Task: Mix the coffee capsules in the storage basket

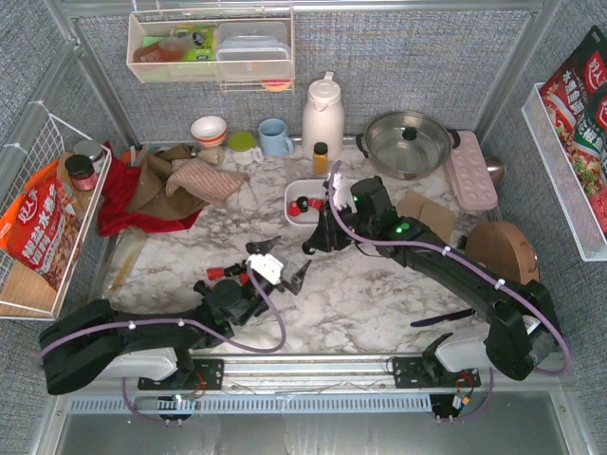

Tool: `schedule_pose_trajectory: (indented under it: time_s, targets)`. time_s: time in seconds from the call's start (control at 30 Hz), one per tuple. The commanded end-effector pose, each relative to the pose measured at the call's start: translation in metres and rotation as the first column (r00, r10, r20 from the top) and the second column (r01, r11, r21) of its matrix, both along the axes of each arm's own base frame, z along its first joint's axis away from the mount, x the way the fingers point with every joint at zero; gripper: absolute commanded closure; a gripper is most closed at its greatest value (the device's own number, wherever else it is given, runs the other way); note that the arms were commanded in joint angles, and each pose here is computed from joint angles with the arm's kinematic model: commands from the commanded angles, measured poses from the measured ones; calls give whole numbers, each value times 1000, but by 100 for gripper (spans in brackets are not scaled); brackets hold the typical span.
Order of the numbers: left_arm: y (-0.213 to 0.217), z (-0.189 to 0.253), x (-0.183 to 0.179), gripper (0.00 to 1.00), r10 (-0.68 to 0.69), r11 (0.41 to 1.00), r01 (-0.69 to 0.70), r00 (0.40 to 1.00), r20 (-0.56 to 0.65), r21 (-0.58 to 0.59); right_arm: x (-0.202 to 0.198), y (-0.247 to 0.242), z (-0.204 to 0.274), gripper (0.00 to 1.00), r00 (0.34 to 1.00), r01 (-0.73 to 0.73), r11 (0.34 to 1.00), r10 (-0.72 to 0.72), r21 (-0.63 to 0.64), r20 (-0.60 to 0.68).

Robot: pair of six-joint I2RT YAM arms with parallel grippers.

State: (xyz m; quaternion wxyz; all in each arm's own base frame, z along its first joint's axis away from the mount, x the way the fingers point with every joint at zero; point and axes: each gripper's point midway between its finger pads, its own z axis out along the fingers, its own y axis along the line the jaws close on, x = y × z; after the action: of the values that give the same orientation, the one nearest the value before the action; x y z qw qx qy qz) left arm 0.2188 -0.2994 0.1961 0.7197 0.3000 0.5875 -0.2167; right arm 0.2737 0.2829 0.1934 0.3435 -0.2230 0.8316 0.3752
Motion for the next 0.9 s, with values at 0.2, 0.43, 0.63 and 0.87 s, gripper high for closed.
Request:
schedule_pose_trajectory:
  time_s: [0.2, 0.43, 0.63, 0.87]
  targets:
    - [75, -15, 5, 1, 275, 924, -353, 880, -387, -147, 98, -58, -10, 89, 896, 399, 906, -352, -140, 272]
    - [125, -45, -15, 1, 359, 824, -552, 683, -636, -128, 160, -77, -38, 86, 844, 494, 837, -398, -235, 359]
    - [144, -77, -41, 1, 319, 787, -609, 533, -784, -94, 180, -89, -70, 64, 846, 523, 796, -443, -304, 297]
    - [139, -116, -58, 1, 325, 818, -575, 438, -838, 17, 169, -93, -83, 45, 856, 513, 794, -445, -327, 262]
